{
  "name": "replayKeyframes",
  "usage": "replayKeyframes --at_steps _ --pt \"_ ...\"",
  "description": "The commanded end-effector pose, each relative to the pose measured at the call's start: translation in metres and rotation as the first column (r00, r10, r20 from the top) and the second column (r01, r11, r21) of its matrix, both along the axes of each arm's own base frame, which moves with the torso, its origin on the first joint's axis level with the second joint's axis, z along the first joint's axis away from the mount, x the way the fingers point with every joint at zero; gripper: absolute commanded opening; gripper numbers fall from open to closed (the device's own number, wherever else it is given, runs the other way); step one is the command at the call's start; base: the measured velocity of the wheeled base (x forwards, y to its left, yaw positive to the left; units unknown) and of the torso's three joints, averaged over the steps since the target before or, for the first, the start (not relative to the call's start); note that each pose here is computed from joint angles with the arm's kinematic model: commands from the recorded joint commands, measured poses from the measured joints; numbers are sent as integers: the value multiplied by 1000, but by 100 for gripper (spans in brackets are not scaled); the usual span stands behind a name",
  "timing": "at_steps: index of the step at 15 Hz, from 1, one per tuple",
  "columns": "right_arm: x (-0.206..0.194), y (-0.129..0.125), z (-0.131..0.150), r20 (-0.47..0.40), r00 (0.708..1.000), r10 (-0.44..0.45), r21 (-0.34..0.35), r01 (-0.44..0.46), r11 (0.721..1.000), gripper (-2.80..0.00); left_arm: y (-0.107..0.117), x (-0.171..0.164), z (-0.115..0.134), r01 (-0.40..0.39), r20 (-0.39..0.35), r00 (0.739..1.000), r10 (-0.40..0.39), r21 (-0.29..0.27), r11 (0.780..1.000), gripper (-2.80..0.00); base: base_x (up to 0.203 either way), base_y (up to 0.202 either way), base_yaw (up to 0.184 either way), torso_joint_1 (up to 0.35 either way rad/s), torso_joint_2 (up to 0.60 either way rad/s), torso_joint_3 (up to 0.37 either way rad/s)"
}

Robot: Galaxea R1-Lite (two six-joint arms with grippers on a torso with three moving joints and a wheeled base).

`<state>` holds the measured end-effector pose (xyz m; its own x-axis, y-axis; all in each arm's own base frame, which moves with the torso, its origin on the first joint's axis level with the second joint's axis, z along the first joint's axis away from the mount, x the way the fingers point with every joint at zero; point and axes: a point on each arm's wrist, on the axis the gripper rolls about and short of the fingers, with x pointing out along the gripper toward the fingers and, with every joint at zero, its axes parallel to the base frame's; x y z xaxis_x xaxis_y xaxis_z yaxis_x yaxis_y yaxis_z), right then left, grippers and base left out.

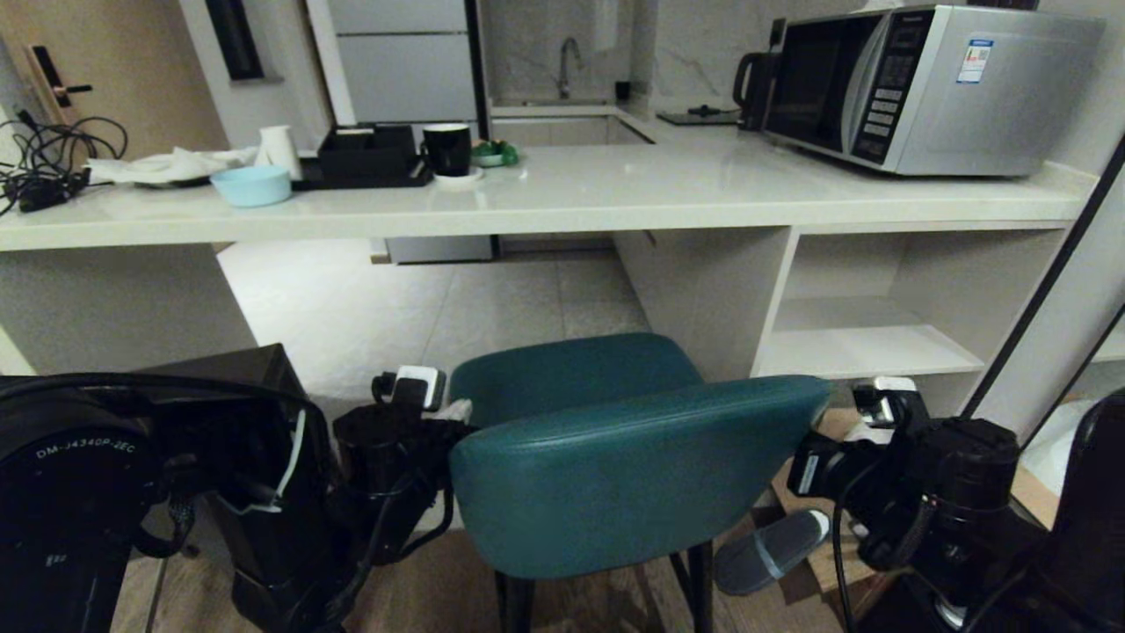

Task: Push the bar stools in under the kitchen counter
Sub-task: Pull the blue chair out from under the dining table

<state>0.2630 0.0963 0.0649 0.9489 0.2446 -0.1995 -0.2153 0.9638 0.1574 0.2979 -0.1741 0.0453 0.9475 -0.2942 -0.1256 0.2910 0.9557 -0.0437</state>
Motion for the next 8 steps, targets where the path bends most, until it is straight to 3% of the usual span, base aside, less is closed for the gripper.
replayKeyframes --at_steps 1,5,8 --pt "20 -6 -11 -2 999 -35 0 35 999 -280 -14 -4 5 35 30 999 -35 -19 999 -280 0 0 0 0 0 0" --pt "31 -13 -17 -6 998 -67 -2 67 998 -280 -21 -12 7 64 27 998 -63 -17 998 -280 0 0 0 0 0 0" --pt "28 -14 -12 4 998 -70 1 70 998 -280 -10 -5 7 21 27 999 -20 -17 1000 -280 0 0 0 0 0 0"
